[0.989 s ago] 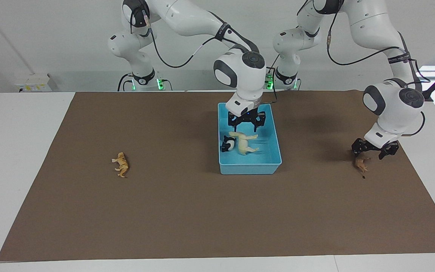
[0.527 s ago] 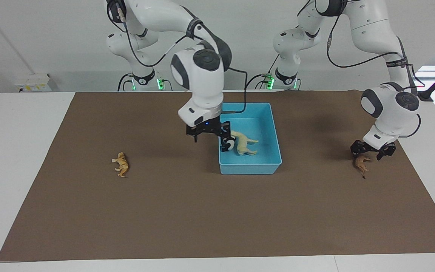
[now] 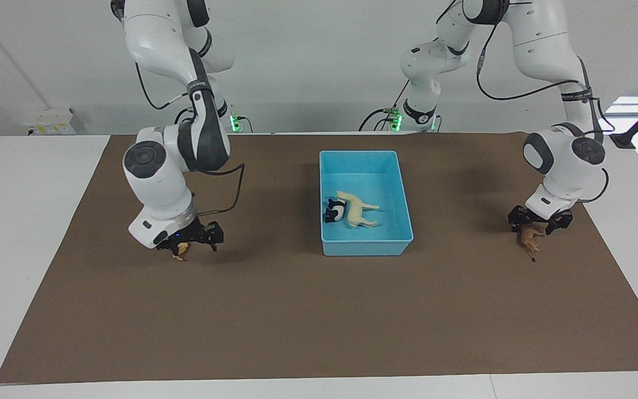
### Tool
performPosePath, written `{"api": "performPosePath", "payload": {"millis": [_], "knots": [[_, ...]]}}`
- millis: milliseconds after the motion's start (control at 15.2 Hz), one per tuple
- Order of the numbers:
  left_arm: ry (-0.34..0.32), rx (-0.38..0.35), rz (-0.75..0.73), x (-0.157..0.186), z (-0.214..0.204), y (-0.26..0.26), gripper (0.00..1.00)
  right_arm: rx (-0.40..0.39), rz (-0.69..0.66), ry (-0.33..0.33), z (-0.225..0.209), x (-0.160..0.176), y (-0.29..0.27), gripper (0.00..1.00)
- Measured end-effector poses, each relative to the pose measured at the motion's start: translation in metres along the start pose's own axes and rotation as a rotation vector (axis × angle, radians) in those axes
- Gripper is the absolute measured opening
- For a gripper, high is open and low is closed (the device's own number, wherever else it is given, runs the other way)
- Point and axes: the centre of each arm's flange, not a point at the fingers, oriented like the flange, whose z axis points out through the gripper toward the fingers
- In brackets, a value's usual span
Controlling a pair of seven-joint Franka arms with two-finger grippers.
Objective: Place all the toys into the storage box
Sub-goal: 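Grasp the dog with the left gripper while the right gripper grasps the tiger, then drop the brown dog into the box with the left gripper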
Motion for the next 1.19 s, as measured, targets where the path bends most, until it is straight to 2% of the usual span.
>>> {"api": "performPosePath", "payload": {"millis": [66,132,330,527,659,791,989,1121,1187], "knots": [[0.003,0.001,-0.003,0.001,-0.002,0.001,0.74,0.000,-0.013,0.002,0.008,-0.012,0.004,1.00],[0.005,0.004,-0.007,0.001,-0.004,0.000,0.68,-0.001,-0.018,0.002,0.011,-0.021,0.008,1.00],[-0.001,0.002,-0.012,0.002,-0.005,0.000,0.64,-0.001,-0.019,-0.001,0.010,-0.031,0.016,1.00],[-0.038,-0.011,-0.048,0.012,-0.018,0.002,0.64,0.000,-0.020,-0.003,0.009,-0.034,0.015,1.00],[-0.082,-0.023,-0.093,0.023,-0.042,0.013,0.64,-0.004,-0.021,0.020,0.016,-0.038,0.014,1.00],[-0.134,-0.046,-0.161,0.038,-0.088,0.044,0.64,-0.007,-0.022,0.042,0.025,-0.046,0.012,0.97],[-0.177,-0.061,-0.310,0.063,-0.174,0.155,0.64,-0.006,-0.026,0.050,0.025,-0.048,0.009,0.66],[-0.173,-0.072,-0.423,0.070,-0.200,0.251,0.64,-0.005,-0.031,0.053,0.021,-0.047,0.006,0.43],[-0.176,-0.066,-0.472,0.070,-0.205,0.293,0.64,-0.004,-0.033,0.051,0.021,-0.047,0.005,0.36]]}}
